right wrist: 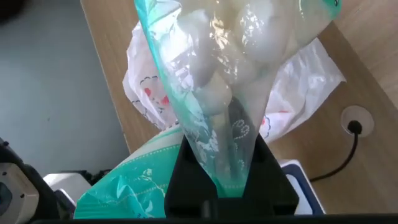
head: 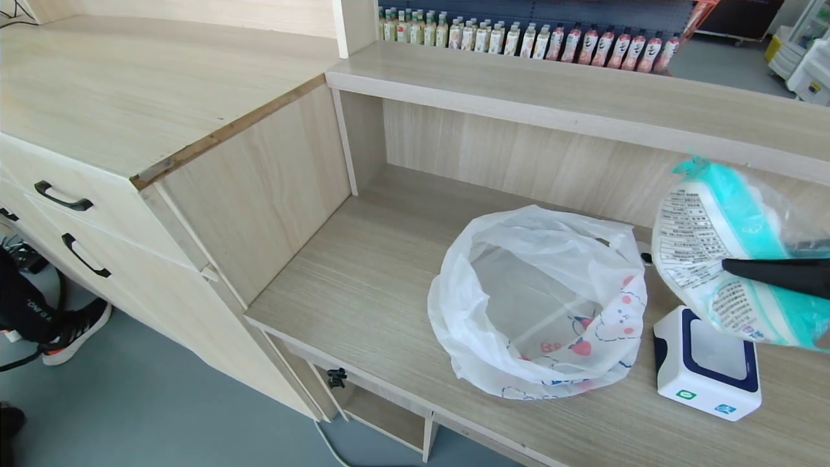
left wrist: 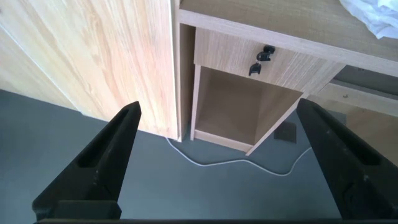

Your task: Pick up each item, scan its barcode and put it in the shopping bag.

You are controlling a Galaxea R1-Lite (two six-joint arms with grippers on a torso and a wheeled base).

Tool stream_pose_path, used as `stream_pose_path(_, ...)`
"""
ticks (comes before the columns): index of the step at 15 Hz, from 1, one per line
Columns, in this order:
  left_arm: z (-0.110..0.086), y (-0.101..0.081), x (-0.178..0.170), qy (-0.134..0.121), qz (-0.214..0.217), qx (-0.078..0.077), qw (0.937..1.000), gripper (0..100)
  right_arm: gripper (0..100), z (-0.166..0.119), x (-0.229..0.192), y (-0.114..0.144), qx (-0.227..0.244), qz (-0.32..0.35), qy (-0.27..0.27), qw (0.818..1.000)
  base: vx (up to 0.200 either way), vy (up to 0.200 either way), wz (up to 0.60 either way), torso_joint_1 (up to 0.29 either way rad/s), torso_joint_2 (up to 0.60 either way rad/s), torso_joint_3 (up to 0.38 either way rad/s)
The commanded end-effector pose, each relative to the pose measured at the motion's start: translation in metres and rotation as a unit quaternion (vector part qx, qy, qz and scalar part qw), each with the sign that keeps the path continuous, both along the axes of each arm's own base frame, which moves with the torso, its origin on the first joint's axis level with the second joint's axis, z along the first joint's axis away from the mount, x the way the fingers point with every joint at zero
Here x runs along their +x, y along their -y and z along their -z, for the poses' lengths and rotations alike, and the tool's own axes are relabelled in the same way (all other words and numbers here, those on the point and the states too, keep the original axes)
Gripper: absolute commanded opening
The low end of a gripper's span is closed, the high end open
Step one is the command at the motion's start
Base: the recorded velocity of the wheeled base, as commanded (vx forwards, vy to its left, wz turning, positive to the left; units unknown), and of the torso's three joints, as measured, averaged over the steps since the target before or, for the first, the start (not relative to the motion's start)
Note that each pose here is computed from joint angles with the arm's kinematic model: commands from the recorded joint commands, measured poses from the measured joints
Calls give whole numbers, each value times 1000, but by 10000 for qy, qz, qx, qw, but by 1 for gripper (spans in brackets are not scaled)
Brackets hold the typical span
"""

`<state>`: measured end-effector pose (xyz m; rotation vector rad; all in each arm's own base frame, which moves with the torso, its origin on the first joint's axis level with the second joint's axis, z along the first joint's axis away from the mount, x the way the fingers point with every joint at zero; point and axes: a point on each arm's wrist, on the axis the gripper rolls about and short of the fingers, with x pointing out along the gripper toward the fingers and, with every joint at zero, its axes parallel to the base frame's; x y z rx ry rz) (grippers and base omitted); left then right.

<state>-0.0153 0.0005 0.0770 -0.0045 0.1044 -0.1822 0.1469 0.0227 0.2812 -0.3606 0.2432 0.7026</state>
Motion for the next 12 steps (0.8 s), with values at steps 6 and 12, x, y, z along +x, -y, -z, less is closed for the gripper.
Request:
stream_pose_path(6, 0, 0, 0, -2, 0, 8, 10000, 100, 0, 78, 101, -20, 963, -456, -1013, 9891, 0, 0, 0, 0, 0, 0)
stream_pose_path(12, 0, 0, 0, 4, -1, -1, 10000, 100, 0, 92, 110, -41, 1120, -992, -1214, 9813, 0, 0, 0, 0, 0, 0)
